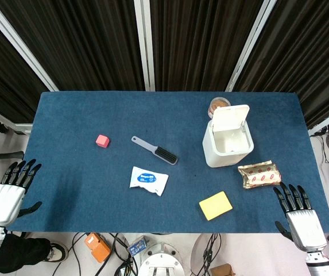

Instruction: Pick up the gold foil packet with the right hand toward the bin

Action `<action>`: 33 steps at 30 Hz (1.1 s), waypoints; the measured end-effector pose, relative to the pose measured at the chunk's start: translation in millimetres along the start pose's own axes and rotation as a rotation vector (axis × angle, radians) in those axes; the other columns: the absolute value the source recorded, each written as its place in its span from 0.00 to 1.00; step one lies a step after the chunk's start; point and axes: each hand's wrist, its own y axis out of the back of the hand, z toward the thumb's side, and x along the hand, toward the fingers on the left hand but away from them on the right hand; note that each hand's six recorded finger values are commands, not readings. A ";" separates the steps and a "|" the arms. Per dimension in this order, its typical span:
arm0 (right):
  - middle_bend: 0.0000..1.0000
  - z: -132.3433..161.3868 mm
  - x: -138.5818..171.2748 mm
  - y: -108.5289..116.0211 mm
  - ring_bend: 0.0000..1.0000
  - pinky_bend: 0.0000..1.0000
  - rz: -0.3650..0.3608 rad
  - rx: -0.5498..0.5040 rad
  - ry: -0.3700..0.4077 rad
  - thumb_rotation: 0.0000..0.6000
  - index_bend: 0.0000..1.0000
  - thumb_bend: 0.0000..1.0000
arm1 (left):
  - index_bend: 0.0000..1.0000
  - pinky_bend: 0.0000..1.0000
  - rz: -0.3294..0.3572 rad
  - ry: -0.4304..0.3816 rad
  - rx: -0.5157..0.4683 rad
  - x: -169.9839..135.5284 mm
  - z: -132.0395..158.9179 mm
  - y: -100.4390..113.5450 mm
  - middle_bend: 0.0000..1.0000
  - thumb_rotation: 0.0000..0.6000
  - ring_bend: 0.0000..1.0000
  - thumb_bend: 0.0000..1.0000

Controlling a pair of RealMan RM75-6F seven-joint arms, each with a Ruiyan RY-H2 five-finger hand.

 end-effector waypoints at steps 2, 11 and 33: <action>0.00 -0.4 -0.6 -0.4 0.00 0.00 0.003 -0.002 -0.002 1.00 0.00 0.37 | 0.00 0.00 0.001 0.001 -0.001 0.2 -0.2 0.1 0.00 1.00 0.00 0.09; 0.00 -9.1 -18.0 2.3 0.00 0.00 0.002 -0.021 -0.032 1.00 0.00 0.37 | 0.00 0.00 -0.009 0.002 0.000 2.5 -0.1 -1.1 0.00 1.00 0.00 0.09; 0.32 -8.9 -161.4 -51.0 0.27 0.34 0.360 -0.015 -0.061 1.00 0.51 0.37 | 0.00 0.00 0.004 0.007 -0.015 2.2 -2.9 3.3 0.00 1.00 0.00 0.09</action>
